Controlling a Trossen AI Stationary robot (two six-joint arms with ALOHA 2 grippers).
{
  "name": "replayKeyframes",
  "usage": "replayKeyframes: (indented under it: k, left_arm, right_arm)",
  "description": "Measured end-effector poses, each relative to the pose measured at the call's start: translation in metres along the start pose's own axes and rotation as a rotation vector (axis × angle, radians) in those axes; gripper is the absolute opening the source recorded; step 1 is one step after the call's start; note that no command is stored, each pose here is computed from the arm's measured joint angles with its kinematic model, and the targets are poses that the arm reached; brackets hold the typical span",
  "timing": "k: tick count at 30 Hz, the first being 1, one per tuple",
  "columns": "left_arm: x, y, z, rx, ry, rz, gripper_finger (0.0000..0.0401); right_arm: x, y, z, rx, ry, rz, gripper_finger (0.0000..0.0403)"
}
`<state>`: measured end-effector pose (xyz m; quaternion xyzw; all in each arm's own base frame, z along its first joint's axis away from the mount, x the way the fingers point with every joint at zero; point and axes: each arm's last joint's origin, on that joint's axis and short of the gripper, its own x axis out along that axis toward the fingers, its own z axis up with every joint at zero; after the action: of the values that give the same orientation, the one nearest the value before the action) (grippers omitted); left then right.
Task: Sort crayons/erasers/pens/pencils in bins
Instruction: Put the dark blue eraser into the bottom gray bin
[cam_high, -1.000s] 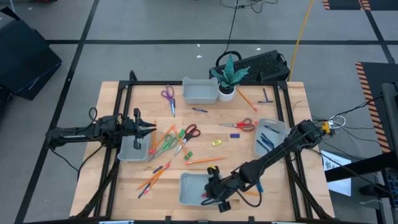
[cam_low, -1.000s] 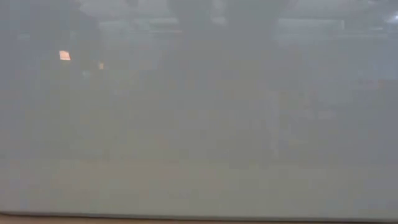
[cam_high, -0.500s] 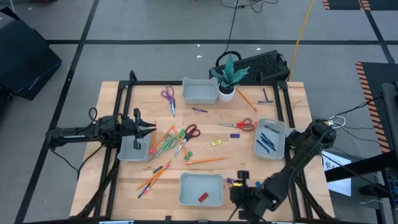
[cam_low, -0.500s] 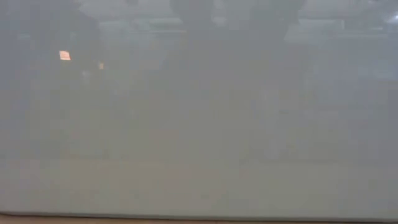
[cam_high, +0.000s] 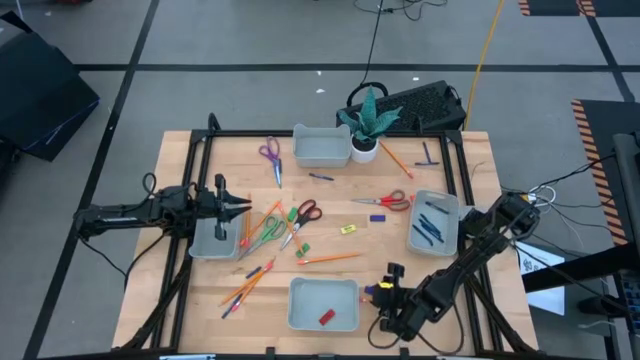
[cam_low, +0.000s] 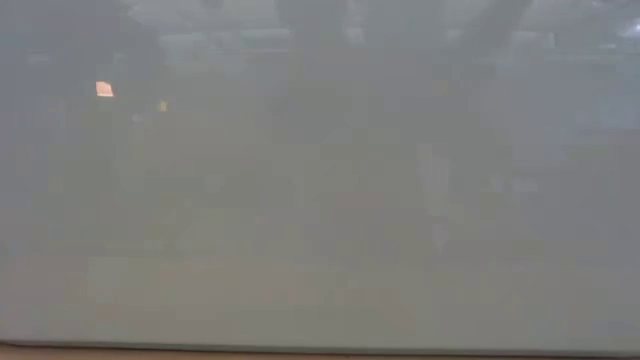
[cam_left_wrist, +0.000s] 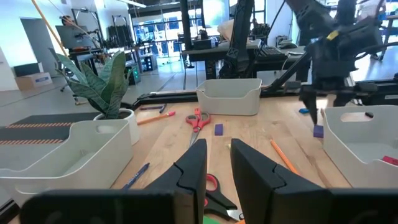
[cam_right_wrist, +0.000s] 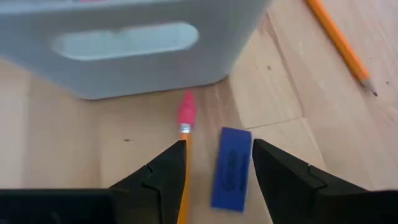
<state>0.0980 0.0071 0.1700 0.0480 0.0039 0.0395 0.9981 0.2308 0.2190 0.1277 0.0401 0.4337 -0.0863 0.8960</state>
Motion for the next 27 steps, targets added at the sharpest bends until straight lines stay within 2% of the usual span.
replayKeyframes:
  k: [4, 12, 19, 27]
  left_arm:
    - [0.0, 0.0, 0.0, 0.0, 0.0, 0.0, 0.0076]
    - [0.0, 0.0, 0.0, 0.0, 0.0, 0.0, 0.0076]
    - [0.0, 0.0, 0.0, 0.0, 0.0, 0.0, 0.0076]
    - [0.0, 0.0, 0.0, 0.0, 0.0, 0.0, 0.0076]
  right_arm:
    - [0.008, -0.009, -0.005, 0.006, 0.0, -0.011, 0.0178]
    - [0.01, -0.012, -0.01, -0.084, 0.05, 0.017, 0.0172]
    - [0.014, -0.022, -0.02, -0.072, 0.076, -0.001, 0.0124]
    - [0.017, -0.026, -0.02, -0.082, 0.093, -0.014, 0.0071]
